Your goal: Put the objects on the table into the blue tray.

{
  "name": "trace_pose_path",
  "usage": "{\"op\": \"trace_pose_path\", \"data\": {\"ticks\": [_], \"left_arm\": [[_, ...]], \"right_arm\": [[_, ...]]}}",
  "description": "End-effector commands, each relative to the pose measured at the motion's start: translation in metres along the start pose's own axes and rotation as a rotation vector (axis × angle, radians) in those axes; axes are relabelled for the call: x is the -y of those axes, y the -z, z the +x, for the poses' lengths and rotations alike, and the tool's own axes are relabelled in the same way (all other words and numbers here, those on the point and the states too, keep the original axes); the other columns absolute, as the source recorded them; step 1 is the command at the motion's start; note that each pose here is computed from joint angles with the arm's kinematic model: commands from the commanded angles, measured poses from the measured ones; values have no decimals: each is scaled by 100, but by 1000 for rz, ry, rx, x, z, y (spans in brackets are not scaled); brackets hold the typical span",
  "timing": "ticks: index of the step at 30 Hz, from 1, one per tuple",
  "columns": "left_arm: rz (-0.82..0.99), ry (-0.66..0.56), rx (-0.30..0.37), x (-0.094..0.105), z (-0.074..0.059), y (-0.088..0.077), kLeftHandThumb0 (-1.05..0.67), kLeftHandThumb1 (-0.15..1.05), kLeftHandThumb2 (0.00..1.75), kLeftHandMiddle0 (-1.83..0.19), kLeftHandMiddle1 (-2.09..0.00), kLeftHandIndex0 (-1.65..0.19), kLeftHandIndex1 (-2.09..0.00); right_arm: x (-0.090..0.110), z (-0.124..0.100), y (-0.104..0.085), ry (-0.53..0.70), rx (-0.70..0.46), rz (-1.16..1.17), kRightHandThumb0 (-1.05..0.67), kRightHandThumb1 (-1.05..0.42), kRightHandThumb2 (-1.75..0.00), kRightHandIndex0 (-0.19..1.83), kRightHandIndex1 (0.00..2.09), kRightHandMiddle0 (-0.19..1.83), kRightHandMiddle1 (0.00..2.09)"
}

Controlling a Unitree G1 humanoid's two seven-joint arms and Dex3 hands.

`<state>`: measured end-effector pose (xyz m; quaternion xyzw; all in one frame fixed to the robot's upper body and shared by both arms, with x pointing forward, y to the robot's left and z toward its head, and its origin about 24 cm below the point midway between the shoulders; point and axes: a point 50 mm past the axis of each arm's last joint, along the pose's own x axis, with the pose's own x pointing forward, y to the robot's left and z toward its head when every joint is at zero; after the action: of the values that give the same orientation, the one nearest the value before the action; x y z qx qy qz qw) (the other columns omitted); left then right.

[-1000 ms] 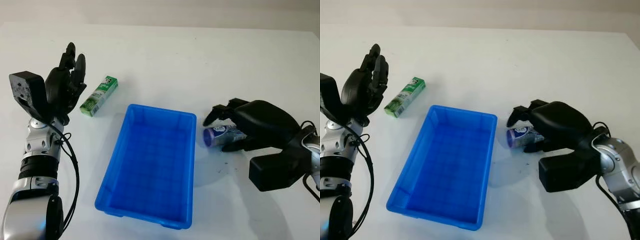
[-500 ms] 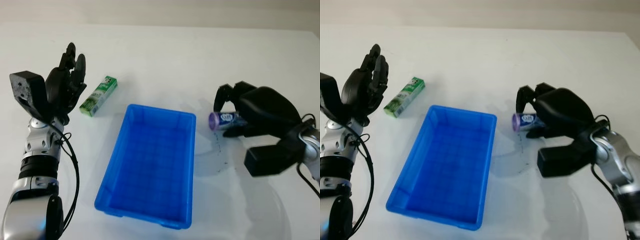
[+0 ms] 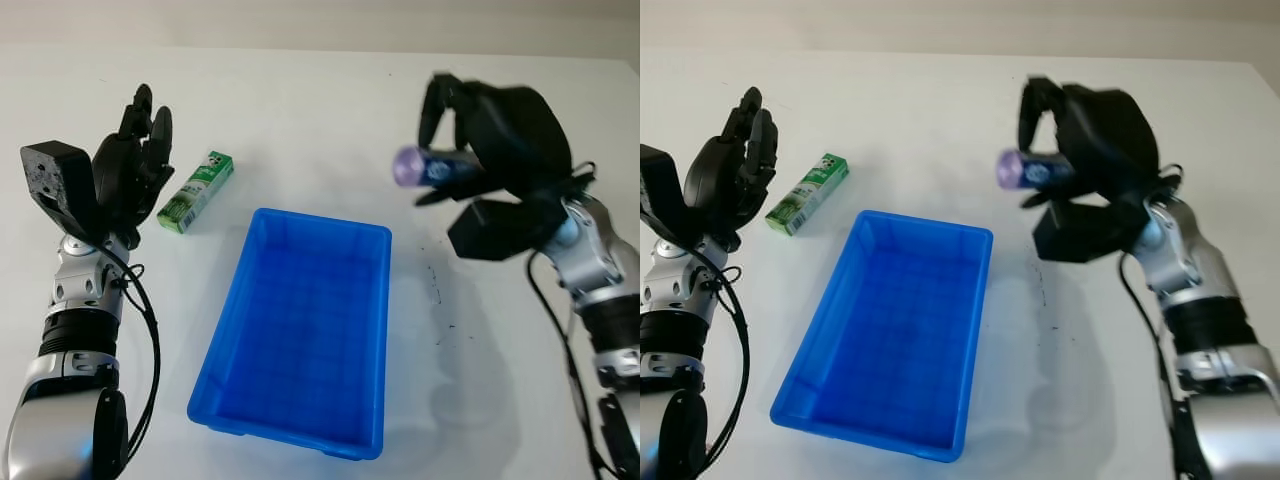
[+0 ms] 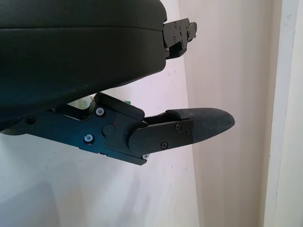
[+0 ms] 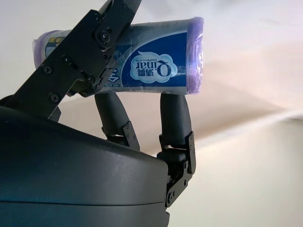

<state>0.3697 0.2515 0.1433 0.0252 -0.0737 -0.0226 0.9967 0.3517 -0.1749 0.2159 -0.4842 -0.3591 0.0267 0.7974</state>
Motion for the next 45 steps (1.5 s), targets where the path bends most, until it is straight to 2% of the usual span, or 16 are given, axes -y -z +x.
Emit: {"op": "trace_pose_path", "data": {"ticks": [1,6,11,17,20,23,24,26,28,30,31,34,35,38,42,45], "left_arm": [[4,-3,14,-1,0,-3,-75,105,57,19,-5,18,-5],[6,-8,5,-1,0,-1,-75,105,57,19,-4,18,-5],[16,-3,6,-2,0,-1,-75,105,57,19,-4,19,-5],[20,-4,1,-1,0,0,-75,105,57,19,-4,18,-5],[23,-5,1,-1,1,-1,-75,105,57,19,-4,18,-5],[30,-7,-2,0,2,-1,-75,105,58,19,-5,18,-5],[31,-8,-3,0,2,-1,-75,105,58,19,-5,18,-5],[33,-9,-5,0,2,-1,-75,105,58,19,-5,18,-5],[35,-10,-7,1,2,-1,-75,105,58,19,-5,18,-5],[35,-11,-8,1,2,-1,-74,105,58,19,-5,18,-5],[33,-12,-8,1,2,-1,-74,105,58,19,-5,18,-5],[33,-14,-11,2,2,0,-74,105,58,19,-5,18,-5],[35,-14,-11,2,3,0,-74,105,58,19,-5,18,-6],[33,-21,-10,3,3,0,-74,105,58,18,-5,17,-6],[31,-17,-8,2,3,0,-73,105,58,19,-5,17,-6],[28,-16,-4,1,2,0,-73,105,58,19,-4,18,-5]], "right_arm": [[0,7,-16,26,69,47,-28,-105,-19,112,209,91,209],[-11,12,-38,-23,140,170,-35,-105,-27,120,209,97,209],[-9,12,-51,-97,146,303,-39,-105,-31,129,209,103,209],[2,11,-58,-256,110,552,-43,-105,-36,126,209,99,209],[4,9,-57,-393,93,694,-42,-105,-34,117,209,92,209],[5,8,-56,-518,76,788,-48,-105,-24,96,209,69,209],[6,8,-55,-549,72,811,-49,-105,-19,67,209,38,208],[7,8,-53,-605,72,817,-54,-105,-13,16,208,6,195],[8,8,-52,-647,73,786,-61,-105,-9,-10,177,-11,156],[10,7,-52,-680,92,753,-64,-105,-8,-16,151,-16,130],[11,7,-53,-696,99,741,-67,-105,-7,-18,116,-18,101],[11,6,-53,-728,112,723,-72,-104,-6,-16,45,-16,51],[11,6,-53,-733,119,720,-71,-104,-6,-16,33,-17,42],[11,7,-53,-738,128,742,-71,-105,-6,-19,6,-19,21],[12,8,-51,-721,124,742,-76,-105,-8,-19,0,-19,2],[14,8,-46,-596,119,746,-90,-105,-40,-19,0,-19,0]]}}
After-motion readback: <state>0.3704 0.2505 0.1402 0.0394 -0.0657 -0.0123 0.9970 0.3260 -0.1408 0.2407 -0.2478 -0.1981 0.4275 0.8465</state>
